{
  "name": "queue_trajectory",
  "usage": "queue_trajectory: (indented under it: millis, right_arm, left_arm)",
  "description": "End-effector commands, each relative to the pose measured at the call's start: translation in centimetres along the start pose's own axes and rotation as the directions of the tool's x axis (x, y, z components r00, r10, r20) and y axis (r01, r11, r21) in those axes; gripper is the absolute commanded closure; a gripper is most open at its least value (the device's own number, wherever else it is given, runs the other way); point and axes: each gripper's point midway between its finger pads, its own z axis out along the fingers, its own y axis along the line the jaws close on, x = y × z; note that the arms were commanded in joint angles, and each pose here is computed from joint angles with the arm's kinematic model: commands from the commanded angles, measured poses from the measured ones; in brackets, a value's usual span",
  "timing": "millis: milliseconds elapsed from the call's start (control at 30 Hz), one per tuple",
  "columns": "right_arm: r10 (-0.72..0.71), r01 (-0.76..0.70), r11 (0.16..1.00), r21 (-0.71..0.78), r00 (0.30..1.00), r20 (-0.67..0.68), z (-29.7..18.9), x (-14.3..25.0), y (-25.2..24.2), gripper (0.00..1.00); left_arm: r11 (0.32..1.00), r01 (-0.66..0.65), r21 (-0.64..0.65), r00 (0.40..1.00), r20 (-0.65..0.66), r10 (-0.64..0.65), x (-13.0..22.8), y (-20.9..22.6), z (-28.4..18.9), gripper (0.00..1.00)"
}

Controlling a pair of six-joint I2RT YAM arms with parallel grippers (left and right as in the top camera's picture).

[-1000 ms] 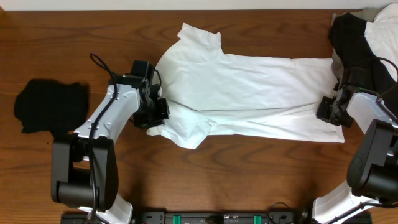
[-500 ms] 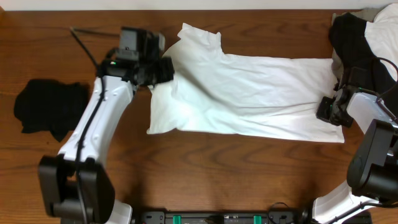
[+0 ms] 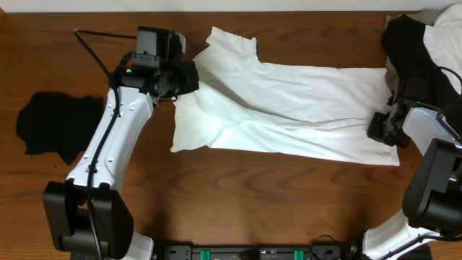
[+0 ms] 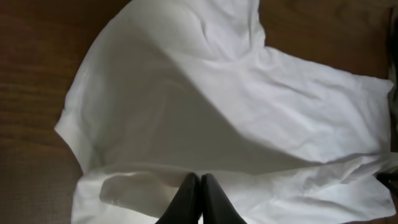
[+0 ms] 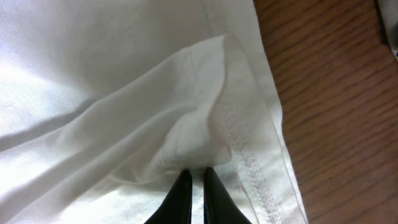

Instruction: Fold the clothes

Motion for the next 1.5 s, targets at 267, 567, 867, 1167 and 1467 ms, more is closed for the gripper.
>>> queue_trajectory:
  millis: [267,567,867,1167,1467]
  right_arm:
    - [0.004,-0.004,1.000,0.006,1.000,-0.027,0.4,1.0,-0.1,0.93]
    - [0.004,-0.004,1.000,0.006,1.000,-0.029,0.4,1.1,-0.1,0.93]
    - [0.004,-0.004,1.000,0.006,1.000,-0.029,0.4,1.1,-0.1,0.93]
    - [0.004,-0.004,1.000,0.006,1.000,-0.029,0.4,1.1,-0.1,0.93]
    - [0.004,-0.004,1.000,0.006,1.000,-0.029,0.4,1.1,-0.1,0.93]
  left_arm:
    - [0.995,0.041,-0.088,0.993,-0.105,-0.050,2.5,2.7,2.5,0.94]
    - [0.980,0.042,-0.196,0.988,-0.135,-0.070,3.6,5.3,4.3,0.94]
    - [0.966,0.043,-0.253,0.979,-0.180,-0.091,4.9,6.4,3.9,0.94]
    - [0.962,0.049,-0.269,0.963,-0.241,-0.117,6.6,6.6,3.5,0.70]
    - [0.976,0.063,-0.206,0.957,-0.265,-0.118,6.9,5.4,3.7,0.69]
